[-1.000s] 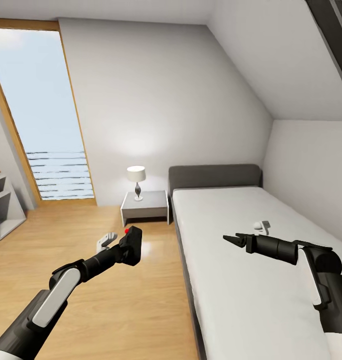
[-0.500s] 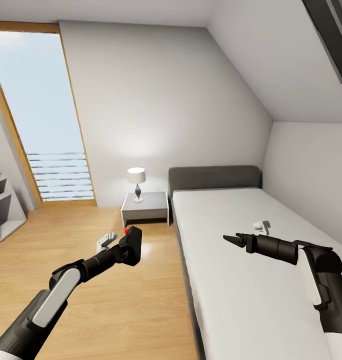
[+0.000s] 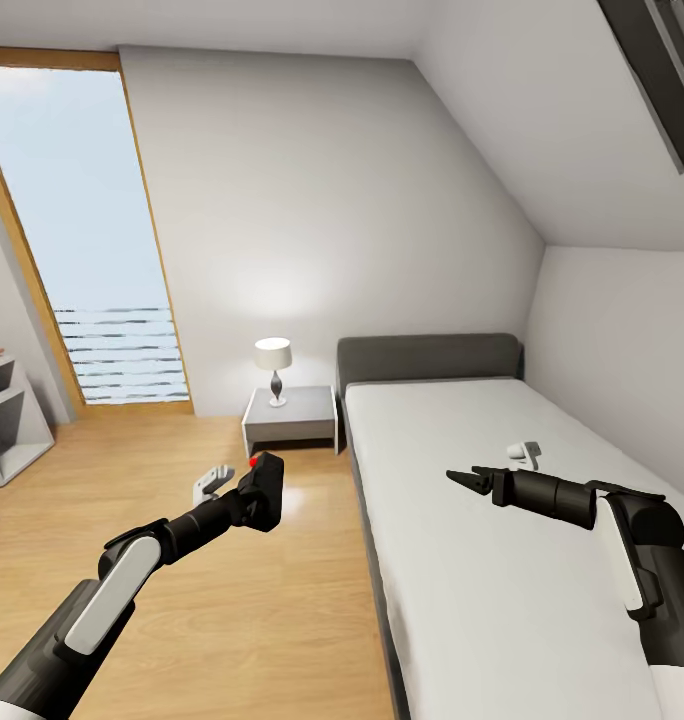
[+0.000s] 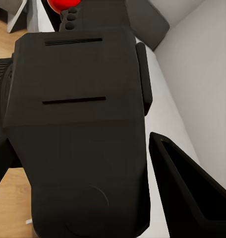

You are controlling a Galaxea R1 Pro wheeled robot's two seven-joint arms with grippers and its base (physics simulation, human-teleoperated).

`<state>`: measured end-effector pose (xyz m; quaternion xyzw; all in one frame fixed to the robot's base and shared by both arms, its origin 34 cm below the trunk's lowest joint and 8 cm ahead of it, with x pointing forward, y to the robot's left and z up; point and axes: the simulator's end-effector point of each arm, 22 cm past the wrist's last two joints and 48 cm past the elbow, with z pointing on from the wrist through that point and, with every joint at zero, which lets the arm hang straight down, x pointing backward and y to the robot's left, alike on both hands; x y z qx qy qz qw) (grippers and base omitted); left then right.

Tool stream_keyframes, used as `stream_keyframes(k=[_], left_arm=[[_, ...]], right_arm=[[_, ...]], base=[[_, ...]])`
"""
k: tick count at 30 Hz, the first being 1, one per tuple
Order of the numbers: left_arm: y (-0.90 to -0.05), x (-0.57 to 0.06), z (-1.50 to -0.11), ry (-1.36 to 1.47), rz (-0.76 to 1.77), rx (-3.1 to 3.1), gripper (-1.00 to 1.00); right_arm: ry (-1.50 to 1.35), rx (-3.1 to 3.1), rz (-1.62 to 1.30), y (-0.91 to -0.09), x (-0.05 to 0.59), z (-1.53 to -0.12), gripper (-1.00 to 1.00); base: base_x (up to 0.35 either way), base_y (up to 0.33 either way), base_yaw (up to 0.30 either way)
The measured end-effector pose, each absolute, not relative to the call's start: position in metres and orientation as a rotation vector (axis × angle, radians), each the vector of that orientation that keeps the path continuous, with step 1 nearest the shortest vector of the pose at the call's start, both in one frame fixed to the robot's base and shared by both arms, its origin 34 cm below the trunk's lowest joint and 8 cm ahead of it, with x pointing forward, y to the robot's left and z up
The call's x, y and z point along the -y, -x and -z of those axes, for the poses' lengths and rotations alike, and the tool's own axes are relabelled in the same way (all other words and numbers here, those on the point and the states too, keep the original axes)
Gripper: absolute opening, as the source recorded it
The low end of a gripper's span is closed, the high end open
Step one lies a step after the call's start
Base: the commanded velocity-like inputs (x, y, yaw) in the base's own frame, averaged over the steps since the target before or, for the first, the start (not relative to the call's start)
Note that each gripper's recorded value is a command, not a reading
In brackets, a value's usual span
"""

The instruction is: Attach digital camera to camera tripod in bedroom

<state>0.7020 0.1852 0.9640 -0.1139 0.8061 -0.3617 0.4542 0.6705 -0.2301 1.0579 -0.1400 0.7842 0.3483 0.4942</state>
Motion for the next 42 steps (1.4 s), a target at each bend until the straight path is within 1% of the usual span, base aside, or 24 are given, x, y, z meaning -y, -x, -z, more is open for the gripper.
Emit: stream_keyframes(k=[42], left_arm=[[-0.697,-0.185,-1.021,0.279,0.885,-1.977,-1.00]], right_arm=[[0.344,-1.901,-0.848,-0.664,0.229,-1.112,1.00]], base=[[0.000,0.000,0.000]])
